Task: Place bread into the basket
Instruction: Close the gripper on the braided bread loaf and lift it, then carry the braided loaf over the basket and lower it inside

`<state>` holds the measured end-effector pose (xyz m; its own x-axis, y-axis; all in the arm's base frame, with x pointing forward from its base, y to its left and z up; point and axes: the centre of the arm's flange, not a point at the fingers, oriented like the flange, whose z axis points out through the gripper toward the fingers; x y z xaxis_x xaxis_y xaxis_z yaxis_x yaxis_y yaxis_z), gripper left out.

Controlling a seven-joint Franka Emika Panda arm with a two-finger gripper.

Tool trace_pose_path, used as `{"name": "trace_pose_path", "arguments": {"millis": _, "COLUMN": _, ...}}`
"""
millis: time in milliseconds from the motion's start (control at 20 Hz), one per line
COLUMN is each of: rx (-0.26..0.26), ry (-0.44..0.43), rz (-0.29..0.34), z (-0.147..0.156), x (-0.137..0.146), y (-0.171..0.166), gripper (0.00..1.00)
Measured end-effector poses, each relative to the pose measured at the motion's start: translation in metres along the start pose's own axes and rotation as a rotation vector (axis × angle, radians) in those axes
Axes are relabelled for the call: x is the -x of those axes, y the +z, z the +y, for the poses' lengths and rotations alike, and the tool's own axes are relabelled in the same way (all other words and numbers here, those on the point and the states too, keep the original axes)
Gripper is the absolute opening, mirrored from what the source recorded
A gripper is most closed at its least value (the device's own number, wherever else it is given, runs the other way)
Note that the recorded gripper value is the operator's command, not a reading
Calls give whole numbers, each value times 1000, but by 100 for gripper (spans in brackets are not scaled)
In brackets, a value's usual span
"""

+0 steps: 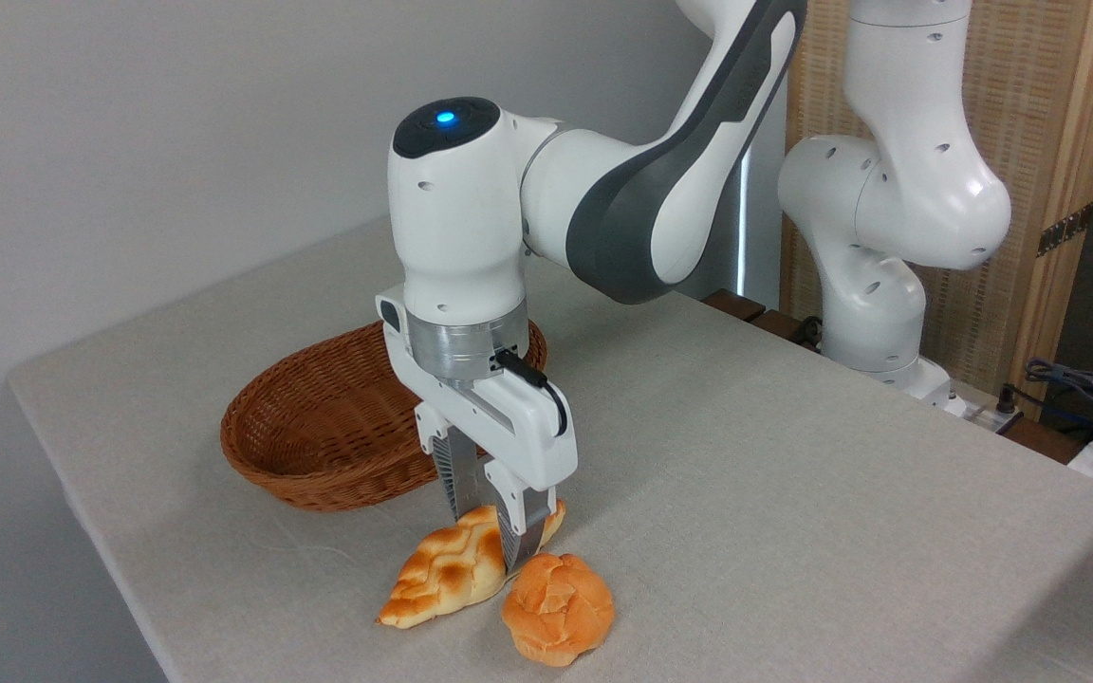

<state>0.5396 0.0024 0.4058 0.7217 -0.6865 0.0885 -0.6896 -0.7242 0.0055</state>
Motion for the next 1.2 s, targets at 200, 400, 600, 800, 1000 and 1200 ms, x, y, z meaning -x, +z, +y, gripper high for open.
{"name": "trace_pose_path", "arguments": {"millis": 200, "rx": 1, "ry": 0, "rz": -1, "z": 0, "x": 0, "y": 1, "gripper": 54}}
{"name": "trace_pose_path", "arguments": {"millis": 400, "rx": 1, "ry": 0, "rz": -1, "z": 0, "x": 0, "y": 1, "gripper": 54}}
{"name": "trace_pose_path", "arguments": {"millis": 600, "rx": -10, "ry": -6, "rz": 15, "z": -5, "x": -2, "y": -7, "gripper": 54}}
{"name": "trace_pose_path", "arguments": {"millis": 800, "rx": 7, "ry": -44, "rz": 77, "z": -16, "x": -13, "y": -43, "gripper": 54}}
{"name": "trace_pose_path", "arguments": {"millis": 1000, "rx": 95, "ry": -58, "rz": 101, "z": -15, "x": -27, "y": -94, "gripper": 55}}
{"name": "trace_pose_path", "arguments": {"millis": 1200, "rx": 153, "ry": -43, "rz": 99, "z": 7, "x": -45, "y": -125, "gripper": 56}}
